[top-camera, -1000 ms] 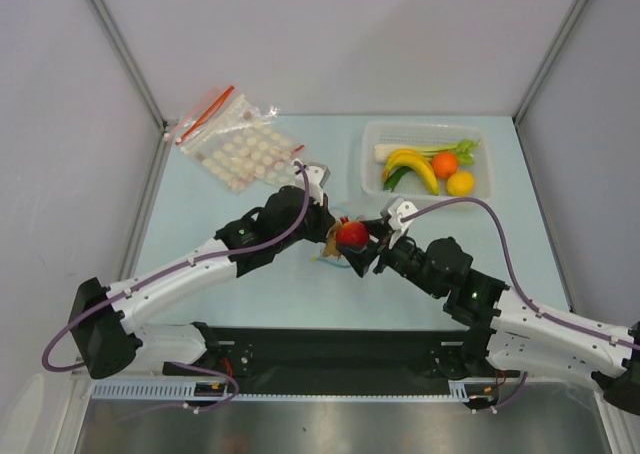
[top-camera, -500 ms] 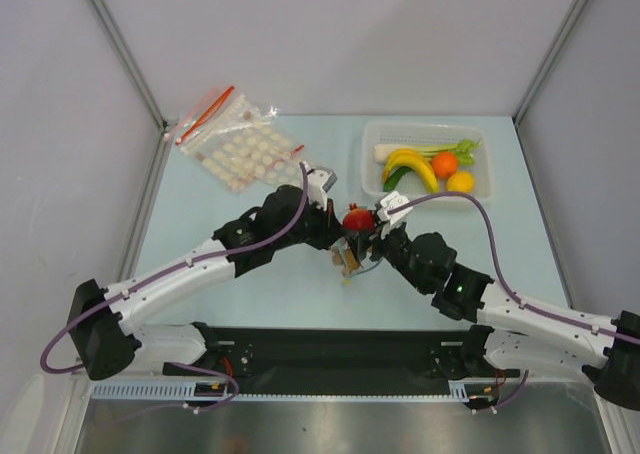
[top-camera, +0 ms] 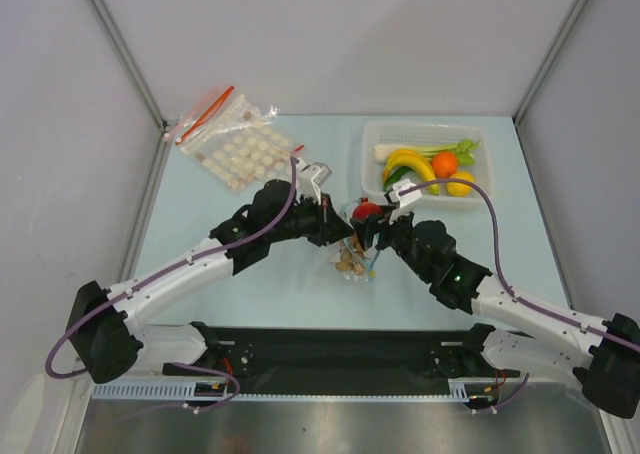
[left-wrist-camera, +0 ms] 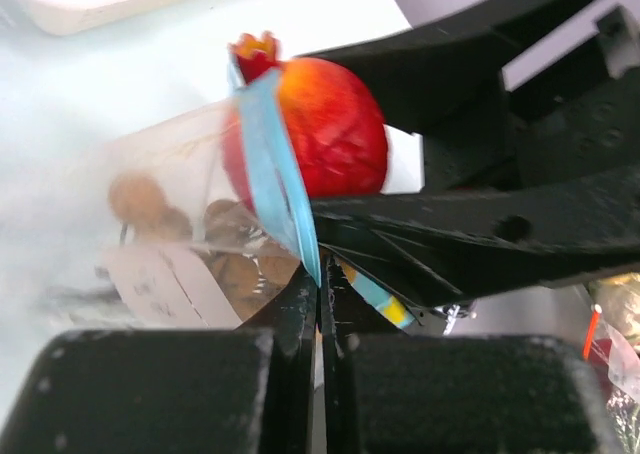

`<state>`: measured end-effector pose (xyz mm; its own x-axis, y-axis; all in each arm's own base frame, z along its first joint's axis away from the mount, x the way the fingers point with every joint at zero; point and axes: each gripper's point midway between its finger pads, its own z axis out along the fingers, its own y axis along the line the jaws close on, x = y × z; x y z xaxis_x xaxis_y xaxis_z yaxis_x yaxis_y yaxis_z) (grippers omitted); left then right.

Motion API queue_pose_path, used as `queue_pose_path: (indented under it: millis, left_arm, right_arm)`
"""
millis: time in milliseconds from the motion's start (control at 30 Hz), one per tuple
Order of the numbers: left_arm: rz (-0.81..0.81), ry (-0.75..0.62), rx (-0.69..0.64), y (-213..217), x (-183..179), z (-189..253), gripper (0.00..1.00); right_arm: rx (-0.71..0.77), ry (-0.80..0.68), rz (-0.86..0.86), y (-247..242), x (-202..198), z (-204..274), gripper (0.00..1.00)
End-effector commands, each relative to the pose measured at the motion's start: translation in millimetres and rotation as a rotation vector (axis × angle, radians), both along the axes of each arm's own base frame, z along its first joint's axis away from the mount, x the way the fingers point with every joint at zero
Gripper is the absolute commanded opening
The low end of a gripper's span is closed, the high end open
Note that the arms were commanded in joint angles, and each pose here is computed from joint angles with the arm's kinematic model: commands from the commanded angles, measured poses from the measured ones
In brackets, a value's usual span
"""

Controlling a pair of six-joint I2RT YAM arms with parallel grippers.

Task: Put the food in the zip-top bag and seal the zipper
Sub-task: Place the fake fruit at the center of the board.

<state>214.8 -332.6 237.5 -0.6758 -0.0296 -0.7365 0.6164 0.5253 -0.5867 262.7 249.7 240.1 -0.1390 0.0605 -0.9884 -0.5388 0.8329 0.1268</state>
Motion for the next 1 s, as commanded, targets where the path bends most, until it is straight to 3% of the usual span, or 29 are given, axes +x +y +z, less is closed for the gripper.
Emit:
queue_pose_path:
  millis: [0, 200, 600, 867, 967]
  left_arm:
    - [0.005, -0.009, -0.059, -2.2, 6.7, 11.0, 0.00]
    - [0.046, -0.001, -0.055, 6.3, 18.7, 3.5, 0.00]
    - [-0.088, -0.005, -0.089, -7.1, 7.0, 2.3, 0.00]
    - [-0.125, 0.054, -0.143, -30.8, 16.0, -19.9, 0.00]
    - [-0.118, 0.062, -0.245, -41.0, 20.4, -18.3, 0.00]
  right_arm:
    - [0.071, -0.008, 0.022, 2.5, -3.3, 13.1, 0.28]
    - [0.066, 0.027, 0.090, 9.2, -10.4, 7.3, 0.26]
    - [0.108, 0.115, 0.196, 23.1, -7.3, -7.3, 0.24]
    - [0.121, 0.209, 0.022, -17.0, 16.8, -10.6, 0.20]
    - [0.088, 0.232, -0.078, -37.6, 18.2, -6.4, 0.21]
